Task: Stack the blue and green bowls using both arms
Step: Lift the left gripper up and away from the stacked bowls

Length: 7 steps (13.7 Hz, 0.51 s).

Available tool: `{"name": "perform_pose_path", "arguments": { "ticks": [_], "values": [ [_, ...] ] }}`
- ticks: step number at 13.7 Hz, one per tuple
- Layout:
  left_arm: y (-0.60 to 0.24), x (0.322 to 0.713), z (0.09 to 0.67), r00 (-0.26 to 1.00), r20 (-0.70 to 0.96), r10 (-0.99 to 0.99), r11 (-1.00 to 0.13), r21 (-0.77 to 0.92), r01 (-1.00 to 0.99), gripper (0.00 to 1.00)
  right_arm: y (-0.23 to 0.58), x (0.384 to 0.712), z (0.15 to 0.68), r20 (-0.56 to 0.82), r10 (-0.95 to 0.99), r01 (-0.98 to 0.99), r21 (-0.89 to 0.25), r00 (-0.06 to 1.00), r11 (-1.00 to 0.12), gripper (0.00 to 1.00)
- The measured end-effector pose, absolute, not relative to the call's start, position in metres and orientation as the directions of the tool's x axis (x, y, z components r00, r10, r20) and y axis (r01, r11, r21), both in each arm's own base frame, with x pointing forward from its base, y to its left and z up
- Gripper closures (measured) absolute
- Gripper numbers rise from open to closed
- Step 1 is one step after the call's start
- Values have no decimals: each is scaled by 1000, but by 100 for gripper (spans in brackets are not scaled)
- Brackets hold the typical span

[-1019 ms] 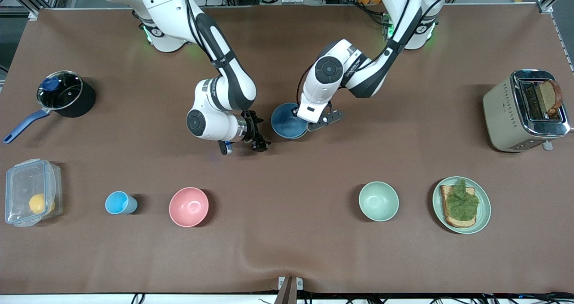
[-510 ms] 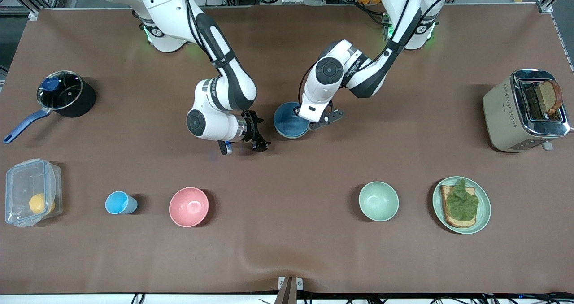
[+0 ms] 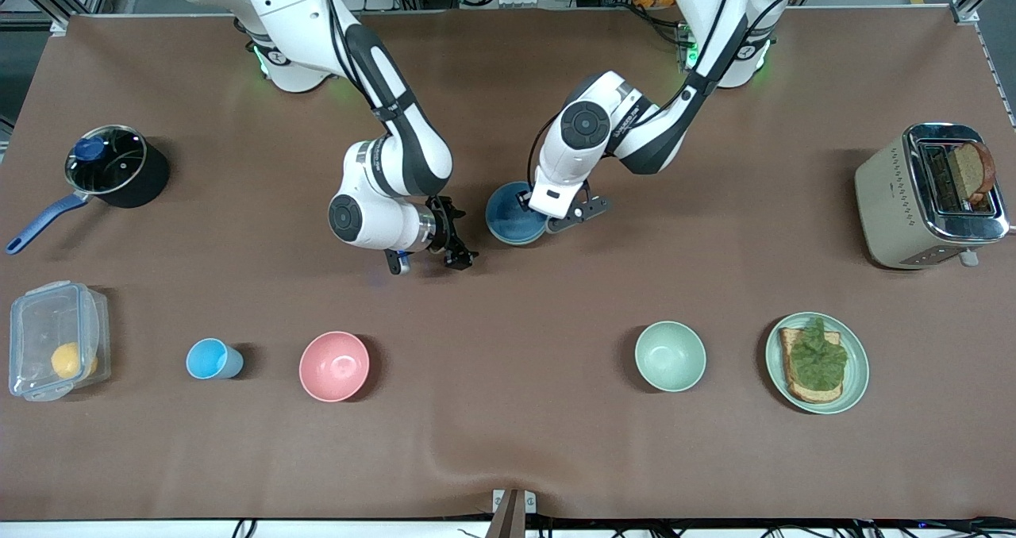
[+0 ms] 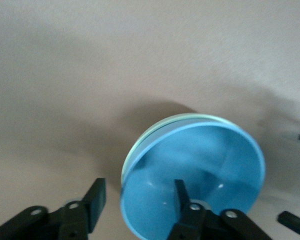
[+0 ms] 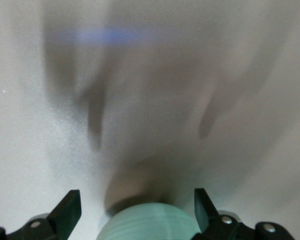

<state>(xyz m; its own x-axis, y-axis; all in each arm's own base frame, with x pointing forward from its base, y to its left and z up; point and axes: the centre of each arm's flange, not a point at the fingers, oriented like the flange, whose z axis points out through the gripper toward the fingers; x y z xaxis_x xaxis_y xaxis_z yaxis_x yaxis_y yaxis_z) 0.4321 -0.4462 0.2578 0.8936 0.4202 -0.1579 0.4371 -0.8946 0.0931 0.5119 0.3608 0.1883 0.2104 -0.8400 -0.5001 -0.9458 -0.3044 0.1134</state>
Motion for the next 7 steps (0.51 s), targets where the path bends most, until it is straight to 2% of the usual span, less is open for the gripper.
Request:
{"name": "perform_pose_path", "arguments": {
  "ticks": [3, 7],
  "values": [
    [-432, 462, 308, 896, -84, 436, -881, 164, 444, 2, 361, 512, 190, -501, -839, -946, 111, 211, -304, 0],
    [-372, 508, 400, 884, 88, 458, -880, 185, 438, 0, 361, 512, 190, -502, -839, -946, 111, 211, -304, 0]
  ]
}}
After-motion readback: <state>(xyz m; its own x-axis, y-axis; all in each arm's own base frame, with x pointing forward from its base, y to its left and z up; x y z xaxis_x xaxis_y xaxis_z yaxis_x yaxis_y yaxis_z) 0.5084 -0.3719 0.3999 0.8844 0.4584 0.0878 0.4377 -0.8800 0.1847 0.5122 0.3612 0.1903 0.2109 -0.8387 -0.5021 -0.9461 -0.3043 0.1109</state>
